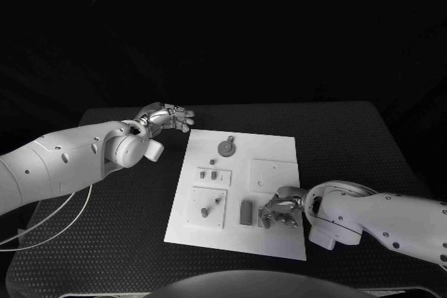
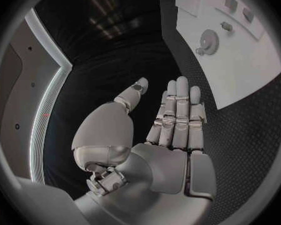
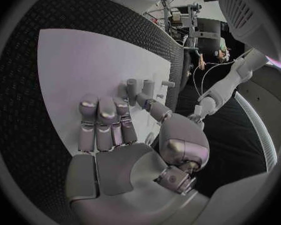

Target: Assemble the parts on the task board

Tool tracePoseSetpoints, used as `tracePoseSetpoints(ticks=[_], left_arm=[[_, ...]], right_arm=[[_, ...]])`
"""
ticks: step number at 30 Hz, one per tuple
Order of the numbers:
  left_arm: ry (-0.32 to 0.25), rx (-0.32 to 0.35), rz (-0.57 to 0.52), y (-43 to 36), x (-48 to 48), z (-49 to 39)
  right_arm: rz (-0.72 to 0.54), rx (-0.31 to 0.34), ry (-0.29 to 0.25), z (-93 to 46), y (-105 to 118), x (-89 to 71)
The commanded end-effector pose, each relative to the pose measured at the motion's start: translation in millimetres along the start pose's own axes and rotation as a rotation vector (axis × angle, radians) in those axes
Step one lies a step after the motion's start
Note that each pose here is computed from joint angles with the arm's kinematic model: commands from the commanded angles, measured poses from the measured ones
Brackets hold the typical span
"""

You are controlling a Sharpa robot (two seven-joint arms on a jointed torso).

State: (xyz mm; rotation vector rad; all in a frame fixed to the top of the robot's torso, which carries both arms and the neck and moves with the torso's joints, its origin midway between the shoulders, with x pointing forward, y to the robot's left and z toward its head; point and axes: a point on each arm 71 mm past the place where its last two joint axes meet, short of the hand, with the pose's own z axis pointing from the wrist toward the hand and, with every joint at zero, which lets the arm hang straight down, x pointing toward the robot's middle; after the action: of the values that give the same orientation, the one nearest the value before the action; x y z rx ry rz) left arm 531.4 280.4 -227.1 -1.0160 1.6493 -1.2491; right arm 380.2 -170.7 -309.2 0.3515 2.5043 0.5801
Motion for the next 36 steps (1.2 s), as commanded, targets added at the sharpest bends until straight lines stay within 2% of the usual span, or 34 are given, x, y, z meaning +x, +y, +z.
tracePoseSetpoints(ticks=[1, 17, 24, 30, 36], left_arm=[[0.015, 0.006, -0.002, -1.0, 1.4, 0.1], [0.013, 0.005, -0.001, -0.8, 0.5, -0.2], [0.012, 0.004, -0.001, -0.7, -0.3, -0.5], [0.013, 0.005, -0.001, -0.7, 0.0, -0.5], [0.014, 0.005, -0.002, -0.7, 0.3, -0.5]], right_arm=[[0.01, -0.038, 0.041, 0.2, 3.9, 7.0], [0.006, -0.038, 0.052, -1.5, -0.7, 5.5], [-0.046, -0.066, 0.078, -3.4, -1.7, 6.6], [-0.136, -0.071, 0.031, -3.0, -0.3, 4.1], [-0.175, -0.063, -0.004, -1.9, 1.1, 2.3]])
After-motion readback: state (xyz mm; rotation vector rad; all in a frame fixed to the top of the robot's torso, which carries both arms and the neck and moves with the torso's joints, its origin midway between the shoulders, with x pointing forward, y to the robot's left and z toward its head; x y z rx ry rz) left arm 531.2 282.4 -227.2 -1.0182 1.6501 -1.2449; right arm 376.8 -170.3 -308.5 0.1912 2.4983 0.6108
